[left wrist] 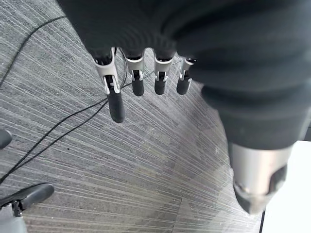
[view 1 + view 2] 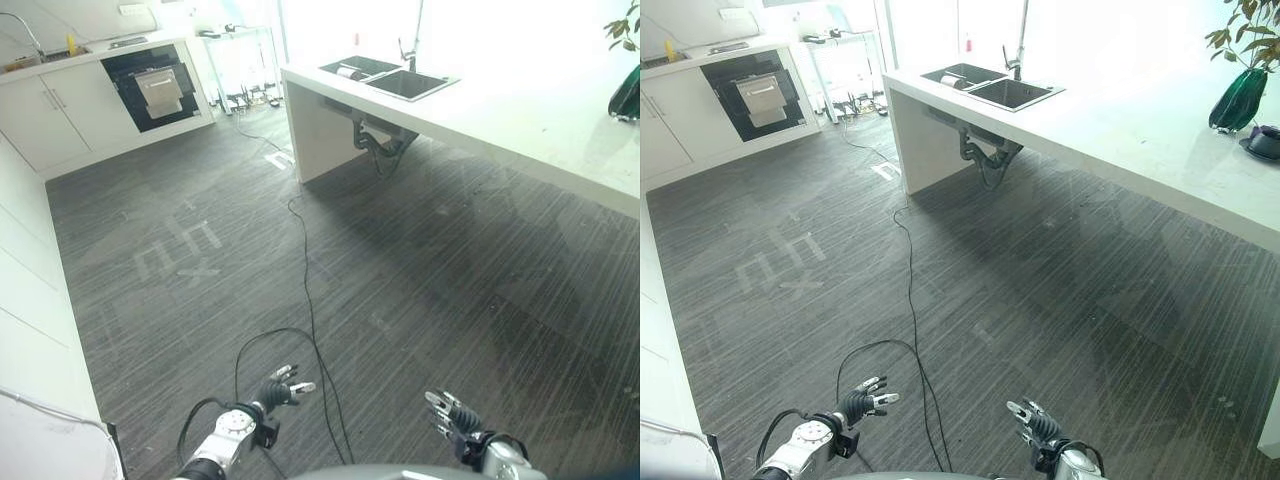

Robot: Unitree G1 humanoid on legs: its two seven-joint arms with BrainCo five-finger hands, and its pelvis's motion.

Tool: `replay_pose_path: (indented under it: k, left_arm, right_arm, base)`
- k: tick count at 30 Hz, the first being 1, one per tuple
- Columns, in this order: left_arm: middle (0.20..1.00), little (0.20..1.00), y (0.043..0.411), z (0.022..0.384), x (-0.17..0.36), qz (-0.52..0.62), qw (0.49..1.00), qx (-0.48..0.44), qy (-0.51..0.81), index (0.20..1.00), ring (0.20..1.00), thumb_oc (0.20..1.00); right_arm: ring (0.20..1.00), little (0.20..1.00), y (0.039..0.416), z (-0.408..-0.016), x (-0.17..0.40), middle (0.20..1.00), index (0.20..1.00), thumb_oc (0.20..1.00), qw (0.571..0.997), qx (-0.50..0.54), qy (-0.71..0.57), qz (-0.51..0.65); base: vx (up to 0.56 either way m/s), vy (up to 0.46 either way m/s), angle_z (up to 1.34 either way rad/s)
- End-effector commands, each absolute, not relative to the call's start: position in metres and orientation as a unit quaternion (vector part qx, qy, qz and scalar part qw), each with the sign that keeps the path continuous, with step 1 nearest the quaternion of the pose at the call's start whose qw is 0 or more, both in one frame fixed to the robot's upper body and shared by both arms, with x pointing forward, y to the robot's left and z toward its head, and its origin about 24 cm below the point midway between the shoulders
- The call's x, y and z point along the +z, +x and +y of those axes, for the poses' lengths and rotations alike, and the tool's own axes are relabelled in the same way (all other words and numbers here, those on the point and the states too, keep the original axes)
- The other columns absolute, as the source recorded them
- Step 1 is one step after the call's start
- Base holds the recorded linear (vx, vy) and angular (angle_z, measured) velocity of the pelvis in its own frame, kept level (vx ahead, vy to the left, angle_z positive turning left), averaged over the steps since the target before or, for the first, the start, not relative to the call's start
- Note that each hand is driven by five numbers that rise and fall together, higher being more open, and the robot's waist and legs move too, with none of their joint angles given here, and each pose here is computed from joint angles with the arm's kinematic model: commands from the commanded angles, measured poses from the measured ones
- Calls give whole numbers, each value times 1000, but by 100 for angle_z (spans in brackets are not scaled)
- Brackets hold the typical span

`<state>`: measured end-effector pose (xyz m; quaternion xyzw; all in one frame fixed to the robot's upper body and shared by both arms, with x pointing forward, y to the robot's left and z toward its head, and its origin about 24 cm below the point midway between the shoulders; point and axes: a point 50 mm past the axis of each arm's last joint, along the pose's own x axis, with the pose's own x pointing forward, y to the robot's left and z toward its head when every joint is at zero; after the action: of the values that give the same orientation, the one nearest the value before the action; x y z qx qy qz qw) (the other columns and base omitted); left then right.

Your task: Place the dishes in the dishwasher.

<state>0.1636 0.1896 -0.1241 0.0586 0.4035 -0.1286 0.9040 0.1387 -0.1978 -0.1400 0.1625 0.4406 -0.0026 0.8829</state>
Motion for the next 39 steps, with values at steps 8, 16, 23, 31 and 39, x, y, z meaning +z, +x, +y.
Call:
replay_pose_path:
  k: [8,16,23,31,39]
  left_arm:
    - [1000,1000,178,180,-124,391,910,-129,52,1000,1000,1000]
    - [1000,1000,176,193,-123,386,921,-57,-15,1000,1000,1000]
    - [1000,1000,167,194,-129,396,902,14,-172,1000,1000,1000]
    - [1000,1000,196,202,-101,300,928,32,-217,1000,1000,1000]
    - [1000,1000,201,195,-95,293,929,30,-223,1000,1000,1000]
  right_arm:
    - [1000,1000,158,-199,-134,1000,1000,1000,897,-13,163,411]
    - [1000,1000,173,-196,-120,1000,1000,1000,919,-11,195,344]
    - [1000,1000,177,-193,-119,1000,1000,1000,913,13,224,341]
    - [1000,1000,211,-203,-85,1000,1000,1000,942,23,207,263]
    - [1000,1000,219,-205,-77,1000,1000,1000,952,33,186,242]
  base:
    - [0,0,0]
    - [-9,-76,2]
    - [39,-134,10]
    - [-11,-133,-4]
    - [294,80,12]
